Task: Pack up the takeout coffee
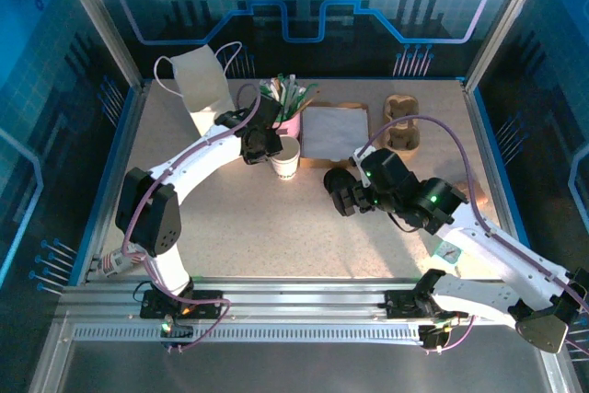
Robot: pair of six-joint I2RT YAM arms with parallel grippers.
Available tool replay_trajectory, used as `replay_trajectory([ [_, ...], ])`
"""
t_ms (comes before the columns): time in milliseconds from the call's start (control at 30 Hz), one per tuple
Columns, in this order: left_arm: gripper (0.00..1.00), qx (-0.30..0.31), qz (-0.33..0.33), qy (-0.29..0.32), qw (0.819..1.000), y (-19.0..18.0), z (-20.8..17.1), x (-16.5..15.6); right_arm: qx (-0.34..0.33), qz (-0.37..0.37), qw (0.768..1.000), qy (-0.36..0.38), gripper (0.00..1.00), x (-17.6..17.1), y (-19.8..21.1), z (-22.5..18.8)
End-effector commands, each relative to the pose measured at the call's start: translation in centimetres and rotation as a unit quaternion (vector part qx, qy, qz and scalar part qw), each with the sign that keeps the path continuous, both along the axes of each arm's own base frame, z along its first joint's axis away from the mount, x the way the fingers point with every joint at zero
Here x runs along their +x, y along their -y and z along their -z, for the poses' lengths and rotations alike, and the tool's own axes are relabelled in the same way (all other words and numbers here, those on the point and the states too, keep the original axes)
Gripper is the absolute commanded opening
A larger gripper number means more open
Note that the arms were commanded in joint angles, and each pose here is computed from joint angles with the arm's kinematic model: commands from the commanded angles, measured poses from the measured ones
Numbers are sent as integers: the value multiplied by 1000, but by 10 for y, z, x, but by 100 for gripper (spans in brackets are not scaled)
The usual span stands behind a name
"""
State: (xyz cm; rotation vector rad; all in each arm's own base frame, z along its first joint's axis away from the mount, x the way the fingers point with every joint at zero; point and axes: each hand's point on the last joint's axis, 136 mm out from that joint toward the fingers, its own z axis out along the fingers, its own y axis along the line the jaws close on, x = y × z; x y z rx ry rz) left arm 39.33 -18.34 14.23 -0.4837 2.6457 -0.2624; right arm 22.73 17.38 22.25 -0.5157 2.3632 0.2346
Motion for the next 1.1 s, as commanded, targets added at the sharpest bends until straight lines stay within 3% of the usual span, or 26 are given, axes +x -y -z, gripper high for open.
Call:
replay_trajectory([
  [0,22,16,8,-8,1000,0,1,-1,-6,-7,1000,14,100,-3,1,-10],
  [567,11,24,8,-16,1000,-1,0,0,-13,-12,1000,15,100,-5,0,-10],
  [767,0,26,9,-13,1000,-1,-6,0,-16,-14,1000,15,100,-5,0,-9],
  [1067,0,-11,-7,1,1000,2,-13,-7,-5,-19,1000,7,100,-3,-9,-4],
])
